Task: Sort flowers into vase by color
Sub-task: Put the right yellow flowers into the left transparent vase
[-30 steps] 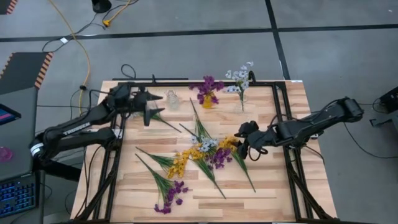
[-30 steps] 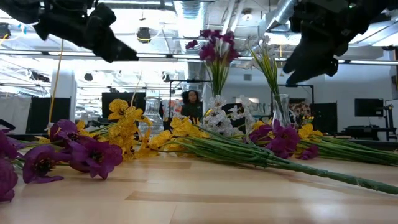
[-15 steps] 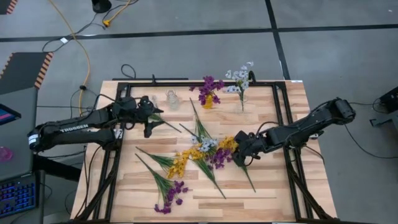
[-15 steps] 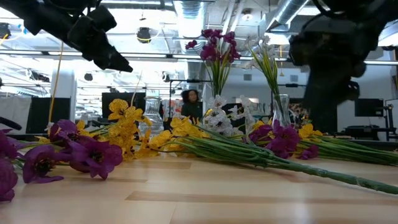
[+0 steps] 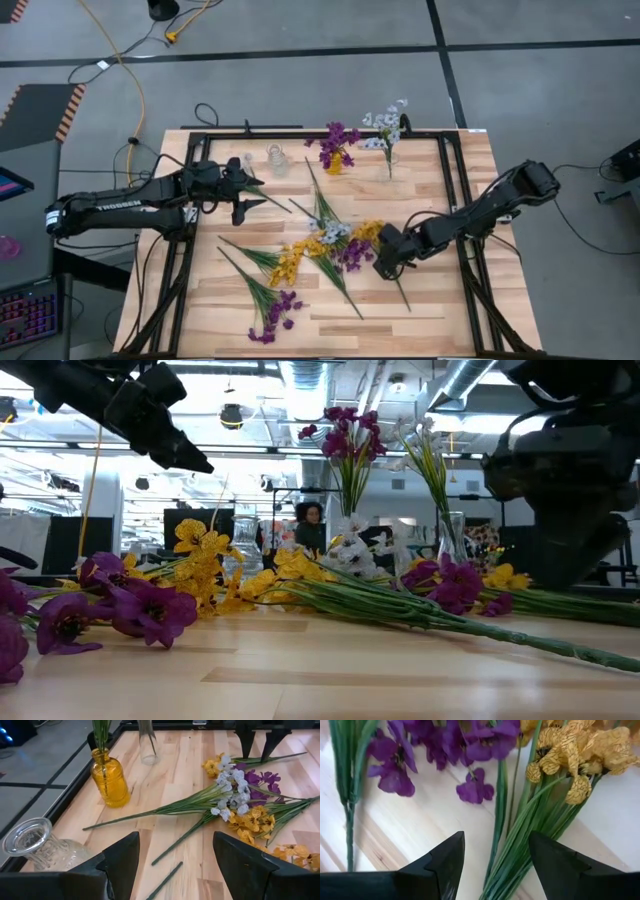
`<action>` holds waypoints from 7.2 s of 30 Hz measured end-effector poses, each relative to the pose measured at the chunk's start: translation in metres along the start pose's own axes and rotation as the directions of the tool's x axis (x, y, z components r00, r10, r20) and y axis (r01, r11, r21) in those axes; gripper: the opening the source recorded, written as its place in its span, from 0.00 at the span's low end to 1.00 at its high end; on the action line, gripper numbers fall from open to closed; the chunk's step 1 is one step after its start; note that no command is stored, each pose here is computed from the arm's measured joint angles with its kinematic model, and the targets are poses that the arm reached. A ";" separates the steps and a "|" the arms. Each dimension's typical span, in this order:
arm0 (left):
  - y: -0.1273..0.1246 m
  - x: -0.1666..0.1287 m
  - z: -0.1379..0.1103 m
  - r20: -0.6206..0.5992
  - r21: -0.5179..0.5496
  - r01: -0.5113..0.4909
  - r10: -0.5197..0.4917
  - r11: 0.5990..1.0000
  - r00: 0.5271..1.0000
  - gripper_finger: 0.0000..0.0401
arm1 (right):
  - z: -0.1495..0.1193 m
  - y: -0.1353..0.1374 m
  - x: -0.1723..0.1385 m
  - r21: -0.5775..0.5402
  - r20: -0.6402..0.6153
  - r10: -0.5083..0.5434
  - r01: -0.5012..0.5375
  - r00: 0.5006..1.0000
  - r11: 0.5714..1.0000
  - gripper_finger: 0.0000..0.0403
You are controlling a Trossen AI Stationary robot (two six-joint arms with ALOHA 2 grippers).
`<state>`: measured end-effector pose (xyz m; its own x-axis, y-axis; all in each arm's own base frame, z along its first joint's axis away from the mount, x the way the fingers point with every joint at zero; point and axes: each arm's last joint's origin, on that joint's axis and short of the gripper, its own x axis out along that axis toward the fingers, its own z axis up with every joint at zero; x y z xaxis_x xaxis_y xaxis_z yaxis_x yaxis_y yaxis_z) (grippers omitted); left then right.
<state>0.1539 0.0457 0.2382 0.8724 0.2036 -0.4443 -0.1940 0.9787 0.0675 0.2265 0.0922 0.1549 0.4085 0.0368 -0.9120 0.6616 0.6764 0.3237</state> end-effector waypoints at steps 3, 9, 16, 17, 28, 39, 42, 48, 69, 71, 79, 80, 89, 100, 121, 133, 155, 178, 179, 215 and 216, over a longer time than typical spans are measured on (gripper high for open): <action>0.000 0.000 0.000 0.001 -0.009 0.000 0.000 1.000 1.000 0.60 | -0.003 0.001 0.001 0.016 -0.006 -0.001 0.001 1.000 1.000 0.62; 0.000 0.000 0.000 0.001 -0.017 0.000 0.001 1.000 1.000 0.60 | 0.000 0.004 -0.011 0.038 0.000 0.022 -0.022 1.000 0.999 0.62; 0.000 0.000 0.000 0.001 -0.025 0.000 0.000 1.000 1.000 0.60 | 0.005 0.012 -0.026 0.030 -0.020 -0.038 0.038 0.999 0.999 0.62; 0.000 0.000 0.000 0.001 -0.025 0.000 0.000 1.000 1.000 0.60 | 0.005 0.012 -0.025 0.028 -0.023 -0.044 0.044 0.999 0.999 0.62; 0.000 0.000 0.000 0.000 -0.025 0.000 0.000 1.000 1.000 0.60 | -0.002 0.011 -0.001 0.058 -0.104 -0.129 0.136 0.986 0.989 0.62; 0.000 0.000 0.000 0.000 -0.025 0.000 0.000 1.000 1.000 0.60 | -0.006 0.012 0.022 0.051 -0.170 -0.164 0.175 0.972 0.983 0.60; 0.000 0.000 0.000 0.000 -0.025 0.000 0.000 1.000 1.000 0.60 | -0.006 0.011 0.023 0.049 -0.173 -0.174 0.185 0.969 0.982 0.54; 0.000 0.000 0.000 0.000 -0.025 0.000 0.000 1.000 1.000 0.60 | -0.007 0.009 0.021 0.064 -0.178 -0.190 0.204 0.966 0.977 0.29; 0.000 0.000 0.001 0.008 -0.025 -0.001 0.001 1.000 1.000 0.60 | 0.010 0.005 -0.058 0.102 0.075 0.018 -0.026 0.997 0.994 0.12; 0.000 0.000 0.001 0.008 -0.025 -0.001 0.001 1.000 1.000 0.60 | 0.012 0.004 -0.069 0.083 0.141 0.055 -0.067 0.988 0.994 0.12; 0.000 0.000 0.004 0.045 -0.058 0.006 -0.004 0.998 0.999 0.60 | 0.027 0.011 -0.107 -0.129 0.449 0.234 -0.197 0.862 0.972 0.11; 0.000 0.000 0.006 0.060 -0.079 0.008 -0.003 0.997 0.998 0.60 | 0.029 0.013 -0.110 -0.170 0.483 0.256 -0.197 0.837 0.966 0.11; -0.002 -0.001 0.019 0.214 -0.219 0.101 -0.054 0.970 0.975 0.60 | 0.049 0.033 -0.121 -0.446 0.704 0.326 0.035 0.631 0.894 0.11; -0.021 0.011 0.032 0.425 -0.109 0.204 -0.140 0.973 0.894 0.60 | 0.086 0.046 -0.115 -0.486 0.825 0.352 0.239 0.442 0.840 0.11; -0.041 0.077 0.056 0.582 0.000 0.204 -0.166 0.979 0.796 0.60 | 0.124 0.056 -0.058 -0.481 0.849 0.384 0.233 0.362 0.845 0.11; -0.050 0.113 0.072 0.547 -0.012 0.186 -0.149 0.982 0.824 0.60 | 0.127 0.061 -0.044 -0.480 0.860 0.395 0.254 0.323 0.839 0.11; -0.054 0.124 0.086 0.549 -0.020 0.140 -0.106 0.990 0.829 0.39 | 0.128 0.060 -0.042 -0.476 0.862 0.387 0.262 0.327 0.839 0.11; -0.051 0.120 0.088 0.547 0.027 0.103 -0.101 0.994 0.831 0.04 | 0.130 0.058 -0.045 -0.466 0.863 0.378 0.239 0.336 0.852 0.41; -0.049 0.117 0.089 0.550 0.034 0.092 -0.096 0.995 0.830 0.04 | 0.129 0.057 -0.047 -0.466 0.862 0.374 0.244 0.343 0.851 0.43; 0.090 0.019 0.062 0.490 -0.047 -0.366 0.341 0.929 0.802 0.04 | 0.112 0.048 -0.076 -0.487 0.819 0.331 0.265 0.468 0.832 0.56; 0.091 0.019 0.060 0.498 -0.048 -0.373 0.346 0.927 0.795 0.04 | 0.112 0.048 -0.076 -0.487 0.819 0.331 0.265 0.468 0.832 0.56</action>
<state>0.1795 0.1401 0.2893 0.8502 0.5139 0.1146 -0.5265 0.8298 0.1852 0.2975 0.0396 0.2677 0.9255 -0.3616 -0.1129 0.3522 0.9311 -0.0949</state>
